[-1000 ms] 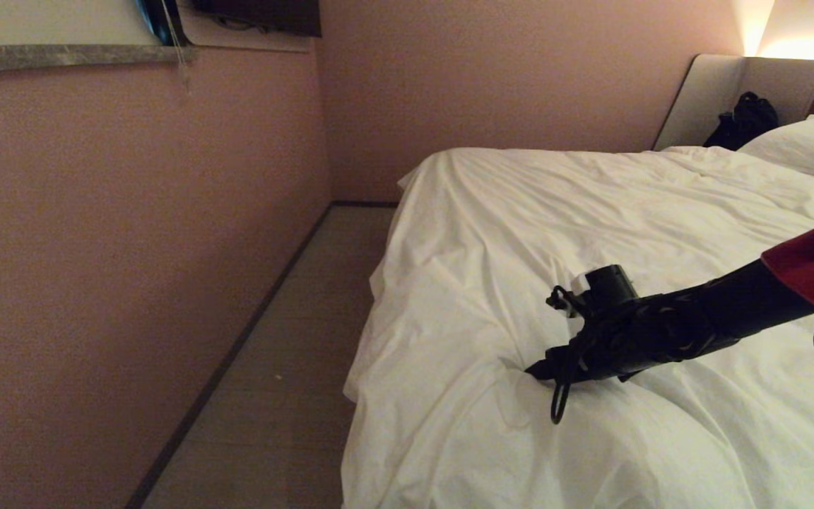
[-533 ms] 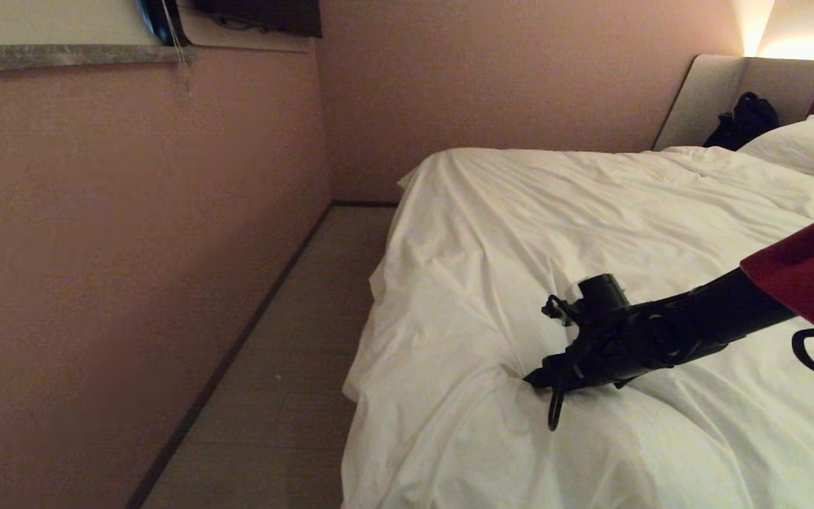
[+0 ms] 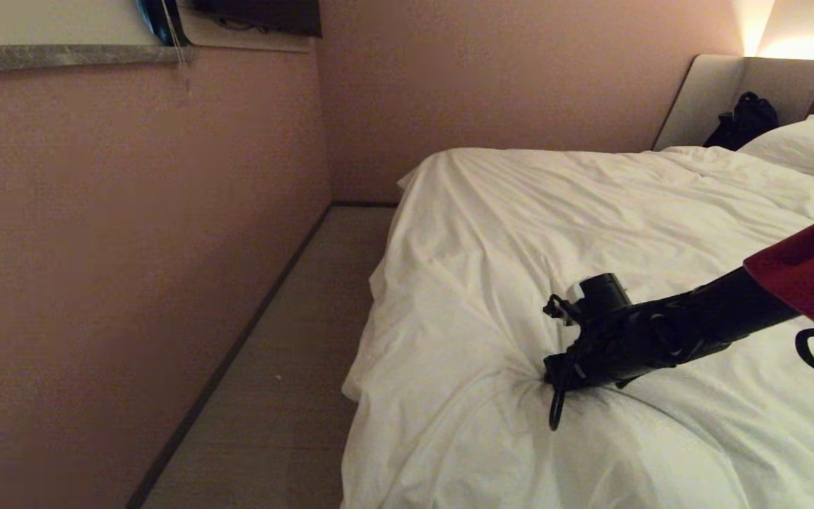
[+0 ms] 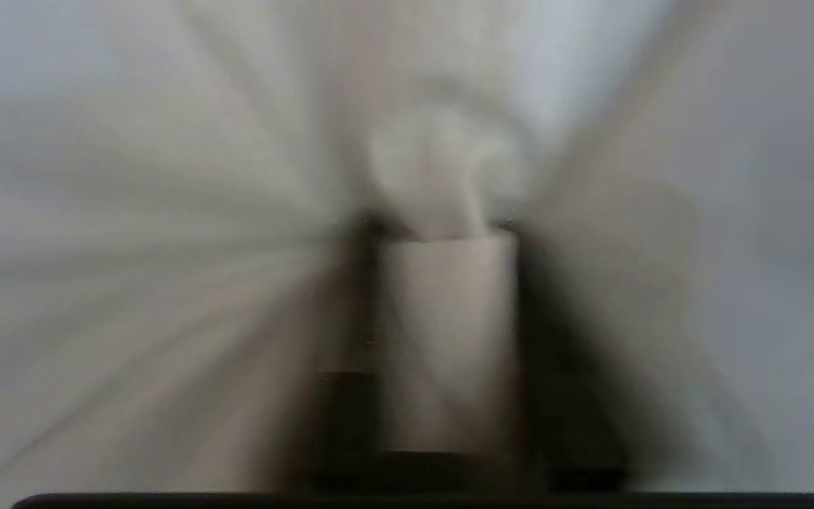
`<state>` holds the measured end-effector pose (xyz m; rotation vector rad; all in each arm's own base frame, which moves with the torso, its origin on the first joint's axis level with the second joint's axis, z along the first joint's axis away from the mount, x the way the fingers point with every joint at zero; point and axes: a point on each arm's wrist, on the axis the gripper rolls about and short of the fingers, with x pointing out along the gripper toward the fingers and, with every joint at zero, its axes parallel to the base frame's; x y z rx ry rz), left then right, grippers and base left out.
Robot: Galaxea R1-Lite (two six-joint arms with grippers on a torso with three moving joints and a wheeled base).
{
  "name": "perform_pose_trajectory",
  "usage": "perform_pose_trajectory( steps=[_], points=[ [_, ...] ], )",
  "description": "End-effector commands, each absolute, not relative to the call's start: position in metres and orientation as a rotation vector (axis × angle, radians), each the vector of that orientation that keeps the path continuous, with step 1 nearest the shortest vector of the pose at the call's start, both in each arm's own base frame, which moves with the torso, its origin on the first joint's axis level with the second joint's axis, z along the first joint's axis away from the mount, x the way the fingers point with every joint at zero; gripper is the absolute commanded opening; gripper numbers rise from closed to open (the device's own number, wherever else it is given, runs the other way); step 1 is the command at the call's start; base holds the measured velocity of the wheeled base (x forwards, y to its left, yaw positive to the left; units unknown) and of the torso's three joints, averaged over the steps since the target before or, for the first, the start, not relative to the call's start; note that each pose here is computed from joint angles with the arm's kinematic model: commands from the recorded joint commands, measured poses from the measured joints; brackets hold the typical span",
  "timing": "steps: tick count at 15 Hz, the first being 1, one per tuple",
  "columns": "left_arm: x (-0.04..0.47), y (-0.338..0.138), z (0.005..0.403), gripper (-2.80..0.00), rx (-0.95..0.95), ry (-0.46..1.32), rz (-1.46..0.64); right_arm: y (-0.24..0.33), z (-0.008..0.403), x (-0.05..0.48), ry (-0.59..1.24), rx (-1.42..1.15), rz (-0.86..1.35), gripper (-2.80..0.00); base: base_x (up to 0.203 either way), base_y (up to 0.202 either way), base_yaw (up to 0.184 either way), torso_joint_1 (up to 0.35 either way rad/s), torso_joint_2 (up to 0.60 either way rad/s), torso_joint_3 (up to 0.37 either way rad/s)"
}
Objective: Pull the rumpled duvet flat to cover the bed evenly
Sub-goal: Flatten the corners of the folded blanket
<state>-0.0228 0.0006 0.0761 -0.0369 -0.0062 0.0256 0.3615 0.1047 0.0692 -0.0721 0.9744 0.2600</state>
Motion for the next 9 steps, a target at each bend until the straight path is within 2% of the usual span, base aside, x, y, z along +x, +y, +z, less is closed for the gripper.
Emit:
perform_pose_trajectory(
  steps=[1,9],
  points=[
    [-0.023,0.001,0.076,-2.8,-0.037,-0.007,0.026,0.104,0.08,0.359,0.946,-0.063,0.263,-2.8,0.0,0.0,0.0,0.0,0.0,0.0],
    [-0.023,0.001,0.076,-2.8,-0.037,-0.007,0.026,0.117,0.152,0.307,0.838,-0.013,0.446,-2.8,0.0,0.0,0.0,0.0,0.0,0.0]
  ],
)
